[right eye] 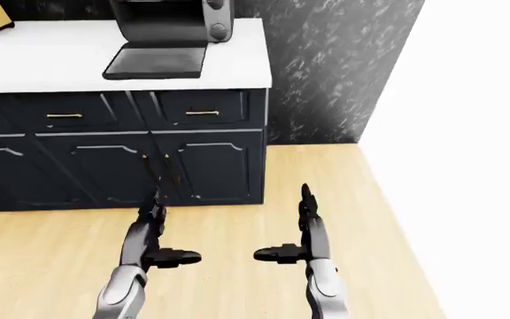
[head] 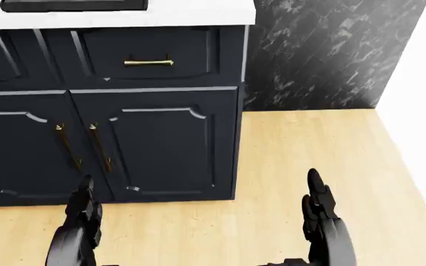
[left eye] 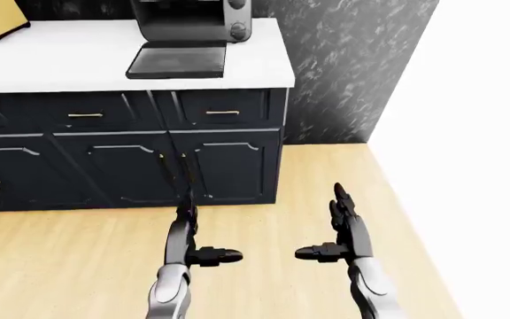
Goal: Close the toaster oven door.
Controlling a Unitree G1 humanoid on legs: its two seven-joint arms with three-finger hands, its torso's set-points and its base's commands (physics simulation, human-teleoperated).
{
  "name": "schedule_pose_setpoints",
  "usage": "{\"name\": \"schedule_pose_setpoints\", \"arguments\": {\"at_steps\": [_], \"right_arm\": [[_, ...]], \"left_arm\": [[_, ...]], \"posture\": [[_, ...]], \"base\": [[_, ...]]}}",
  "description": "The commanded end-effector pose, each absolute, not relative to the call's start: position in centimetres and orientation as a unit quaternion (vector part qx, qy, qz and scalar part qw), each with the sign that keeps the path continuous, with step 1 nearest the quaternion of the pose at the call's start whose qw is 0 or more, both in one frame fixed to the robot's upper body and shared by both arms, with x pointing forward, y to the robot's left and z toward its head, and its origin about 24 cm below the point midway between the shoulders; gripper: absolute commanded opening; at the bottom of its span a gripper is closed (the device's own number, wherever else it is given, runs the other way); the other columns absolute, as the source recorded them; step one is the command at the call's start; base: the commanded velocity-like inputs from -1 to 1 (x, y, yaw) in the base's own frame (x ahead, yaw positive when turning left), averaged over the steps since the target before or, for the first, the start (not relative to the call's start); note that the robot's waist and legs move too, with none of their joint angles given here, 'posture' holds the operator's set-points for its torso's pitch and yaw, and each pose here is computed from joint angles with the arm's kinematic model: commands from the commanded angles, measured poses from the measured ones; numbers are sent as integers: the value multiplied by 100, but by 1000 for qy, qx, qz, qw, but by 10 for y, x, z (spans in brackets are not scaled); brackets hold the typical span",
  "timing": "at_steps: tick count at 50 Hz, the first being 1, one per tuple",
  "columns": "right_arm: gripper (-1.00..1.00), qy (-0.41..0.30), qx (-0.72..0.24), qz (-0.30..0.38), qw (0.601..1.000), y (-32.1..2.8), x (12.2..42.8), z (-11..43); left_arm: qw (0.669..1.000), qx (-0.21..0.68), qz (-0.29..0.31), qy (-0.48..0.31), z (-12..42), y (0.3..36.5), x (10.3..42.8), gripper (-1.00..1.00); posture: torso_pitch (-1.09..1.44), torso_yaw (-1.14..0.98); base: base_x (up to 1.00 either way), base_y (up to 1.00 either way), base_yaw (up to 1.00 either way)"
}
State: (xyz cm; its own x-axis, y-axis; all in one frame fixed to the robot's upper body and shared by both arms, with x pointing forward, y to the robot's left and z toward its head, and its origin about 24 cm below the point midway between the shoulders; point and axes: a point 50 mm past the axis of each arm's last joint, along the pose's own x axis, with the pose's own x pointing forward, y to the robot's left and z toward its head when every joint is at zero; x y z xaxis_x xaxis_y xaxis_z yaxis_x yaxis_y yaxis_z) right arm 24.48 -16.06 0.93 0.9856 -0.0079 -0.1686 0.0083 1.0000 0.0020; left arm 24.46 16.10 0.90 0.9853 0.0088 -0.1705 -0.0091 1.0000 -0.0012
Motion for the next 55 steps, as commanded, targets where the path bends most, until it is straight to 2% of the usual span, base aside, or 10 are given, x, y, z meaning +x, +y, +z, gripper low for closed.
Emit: {"name": "schedule_pose_setpoints", "arguments": {"at_steps": [1,8,12,16,31,33,39,55], "right_arm": [[100,-5,2,2,1000,-160,254,44],[100,-6,4,-1,1000,-162,256,47],[100,-10,8,-7,1000,-165,258,53],[100,-18,12,-15,1000,-171,263,63],[100,-78,21,-30,996,-191,281,127],[100,-102,-3,-19,995,-189,280,138],[100,-128,-15,-39,991,-208,289,165],[100,-187,-36,-89,978,-258,299,228]], "left_arm": [[1000,-1,-7,13,41,160,253,100],[1000,-18,7,21,47,164,257,100],[1000,7,1,-28,63,166,260,100],[999,4,9,-36,73,172,263,100],[996,-26,28,-80,128,192,281,100],[996,-19,21,-90,140,192,282,100],[988,49,41,-142,170,215,292,100],[977,38,98,-188,218,258,298,100]], "posture": [[0,0],[0,0],[0,0],[0,0],[0,0],[0,0],[0,0],[0,0]], "base": [[0,0,0],[0,0,0],[0,0,0],[0,0,0],[0,0,0],[0,0,0],[0,0,0],[0,0,0]]}}
